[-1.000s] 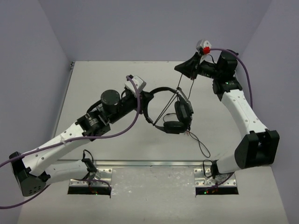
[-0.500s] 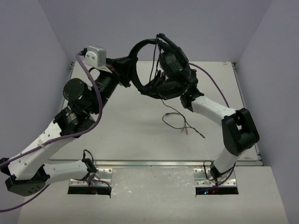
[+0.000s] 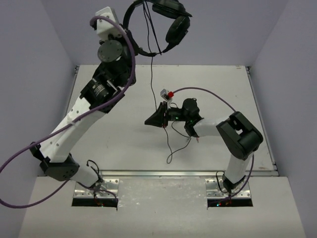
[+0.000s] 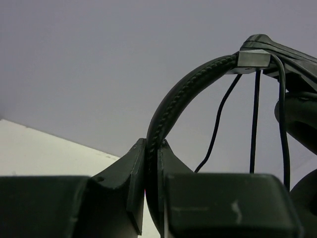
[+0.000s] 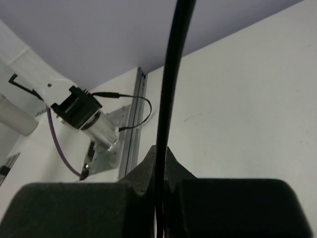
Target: Wrap the headphones
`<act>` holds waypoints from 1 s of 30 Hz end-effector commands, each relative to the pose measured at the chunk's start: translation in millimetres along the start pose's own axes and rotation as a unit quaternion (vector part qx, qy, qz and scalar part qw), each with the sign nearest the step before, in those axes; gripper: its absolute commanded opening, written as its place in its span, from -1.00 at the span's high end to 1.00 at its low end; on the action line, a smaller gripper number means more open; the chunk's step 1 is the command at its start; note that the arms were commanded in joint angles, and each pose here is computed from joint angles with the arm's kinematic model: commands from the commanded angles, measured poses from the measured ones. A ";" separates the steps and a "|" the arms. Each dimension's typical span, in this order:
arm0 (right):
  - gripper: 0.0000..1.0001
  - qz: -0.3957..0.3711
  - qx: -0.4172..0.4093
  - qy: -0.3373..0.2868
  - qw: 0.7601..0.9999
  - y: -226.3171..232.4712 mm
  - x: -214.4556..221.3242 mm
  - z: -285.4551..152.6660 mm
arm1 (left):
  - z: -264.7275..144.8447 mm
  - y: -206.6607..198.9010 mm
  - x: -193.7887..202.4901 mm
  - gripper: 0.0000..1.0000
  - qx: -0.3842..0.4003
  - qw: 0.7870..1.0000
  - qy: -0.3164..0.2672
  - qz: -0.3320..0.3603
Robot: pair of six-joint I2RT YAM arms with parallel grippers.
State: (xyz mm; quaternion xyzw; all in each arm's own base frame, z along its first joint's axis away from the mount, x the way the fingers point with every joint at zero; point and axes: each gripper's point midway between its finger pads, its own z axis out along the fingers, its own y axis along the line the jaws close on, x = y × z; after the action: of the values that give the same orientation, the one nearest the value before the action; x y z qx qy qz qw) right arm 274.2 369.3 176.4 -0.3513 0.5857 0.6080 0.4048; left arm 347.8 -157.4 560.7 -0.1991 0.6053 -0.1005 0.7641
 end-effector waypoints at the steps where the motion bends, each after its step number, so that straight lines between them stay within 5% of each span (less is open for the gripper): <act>1: 0.97 -0.059 -0.016 -0.043 0.997 32.6 -22.3 -4.9 | 34.6 23.7 -3.5 0.99 -0.060 0.998 0.003 -0.008; 6: 0.97 -0.083 0.054 0.006 0.995 41.0 15.9 -21.6 | 77.8 45.5 7.2 0.99 -0.107 0.994 0.004 0.038; 10: 0.97 -0.131 0.079 0.027 0.988 57.8 6.7 -23.0 | 90.9 62.5 37.8 0.99 -0.154 0.983 0.003 0.099; 16: 0.97 -0.225 0.146 0.030 0.963 77.9 -48.2 -39.4 | 109.2 125.3 84.8 0.99 -0.221 0.963 0.011 0.152; 20: 0.98 -0.295 0.186 0.038 0.936 82.3 -90.2 -50.2 | 103.1 157.2 154.5 0.99 -0.214 0.949 0.063 0.221; 25: 0.97 -0.382 0.267 0.041 0.884 76.8 -148.4 -69.9 | 72.6 168.9 246.0 0.99 -0.122 0.950 0.149 0.246; 30: 0.97 -0.445 0.370 0.094 0.810 38.2 -181.5 -108.3 | 0.6 140.4 356.2 0.99 0.131 0.923 0.277 0.231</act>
State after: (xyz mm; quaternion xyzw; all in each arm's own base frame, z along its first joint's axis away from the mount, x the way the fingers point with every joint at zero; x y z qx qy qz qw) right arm 278.9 283.9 313.3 -0.4605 0.5948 0.1886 0.6313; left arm 430.7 -114.3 163.5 0.0113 0.8396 0.1091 0.5319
